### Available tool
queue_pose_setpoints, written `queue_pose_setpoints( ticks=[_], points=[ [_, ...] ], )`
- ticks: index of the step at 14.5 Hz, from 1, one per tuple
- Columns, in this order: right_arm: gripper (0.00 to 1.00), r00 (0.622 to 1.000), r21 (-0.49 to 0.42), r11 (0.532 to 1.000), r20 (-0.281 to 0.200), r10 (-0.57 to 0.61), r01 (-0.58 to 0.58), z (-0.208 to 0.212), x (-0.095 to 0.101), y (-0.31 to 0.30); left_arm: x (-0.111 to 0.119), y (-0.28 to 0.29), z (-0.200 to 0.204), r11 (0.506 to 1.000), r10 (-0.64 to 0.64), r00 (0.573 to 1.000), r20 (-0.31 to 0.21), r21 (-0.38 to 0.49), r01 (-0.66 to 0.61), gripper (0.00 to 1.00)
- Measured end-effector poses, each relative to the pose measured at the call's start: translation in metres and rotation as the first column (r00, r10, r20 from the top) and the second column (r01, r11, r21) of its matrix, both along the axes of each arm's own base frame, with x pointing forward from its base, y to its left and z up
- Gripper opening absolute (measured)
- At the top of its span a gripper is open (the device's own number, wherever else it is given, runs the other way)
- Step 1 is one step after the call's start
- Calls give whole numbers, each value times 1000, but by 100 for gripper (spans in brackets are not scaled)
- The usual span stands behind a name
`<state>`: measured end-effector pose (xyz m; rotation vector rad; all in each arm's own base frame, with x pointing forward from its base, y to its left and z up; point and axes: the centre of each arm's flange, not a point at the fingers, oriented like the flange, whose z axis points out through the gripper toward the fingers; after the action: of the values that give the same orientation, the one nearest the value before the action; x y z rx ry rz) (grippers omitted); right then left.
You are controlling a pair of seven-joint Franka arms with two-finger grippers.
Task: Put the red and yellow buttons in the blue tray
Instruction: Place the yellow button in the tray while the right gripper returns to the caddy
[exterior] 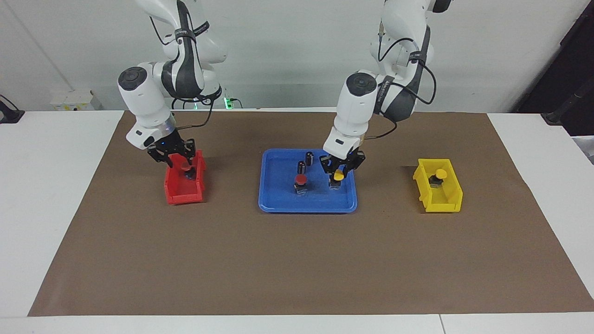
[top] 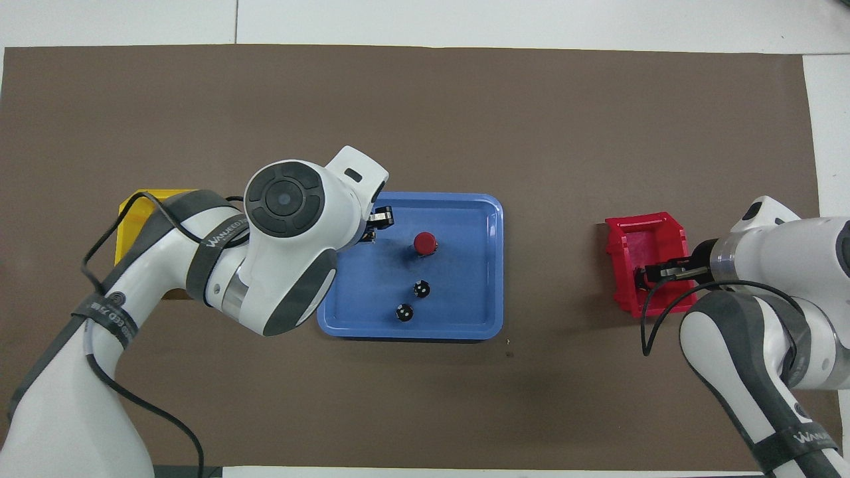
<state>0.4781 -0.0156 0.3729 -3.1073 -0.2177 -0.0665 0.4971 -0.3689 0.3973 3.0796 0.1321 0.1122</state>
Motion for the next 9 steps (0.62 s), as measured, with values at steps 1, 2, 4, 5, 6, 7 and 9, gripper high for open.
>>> queue_pose_setpoints(
  ticks=[1, 2, 4, 5, 6, 7, 9],
  points=[
    [64, 1000, 0, 1000, 5, -2, 2, -4, 0, -1, 0, -3, -8, 1000, 1, 1000, -7, 3, -1, 41],
    [63, 1000, -1, 1000, 6, 0, 0, -7, -2, 0, -2, -6, -14, 1000, 1, 1000, -14, 7, -1, 41],
    [63, 1000, -1, 1000, 6, 4, -4, -9, -3, 4, -6, -16, -28, 1000, 11, 1000, -23, 9, -11, 41],
    [63, 1000, -1, 1000, 7, 6, -6, -9, -3, 7, -7, -18, -33, 1000, 13, 1000, -26, 10, -13, 41],
    [63, 1000, -1, 1000, 8, 10, -10, -9, -3, 10, -6, -18, -36, 1000, 14, 999, -29, 12, -14, 41],
    [63, 1000, -1, 1000, 7, 13, -13, -9, -3, 13, -6, -17, -37, 1000, 11, 1000, -27, 21, -10, 47],
    [63, 1000, -1, 1000, 2, 13, -13, -12, -4, 13, -5, -13, -30, 997, 0, 999, -43, 71, 3, 69]
  ],
)
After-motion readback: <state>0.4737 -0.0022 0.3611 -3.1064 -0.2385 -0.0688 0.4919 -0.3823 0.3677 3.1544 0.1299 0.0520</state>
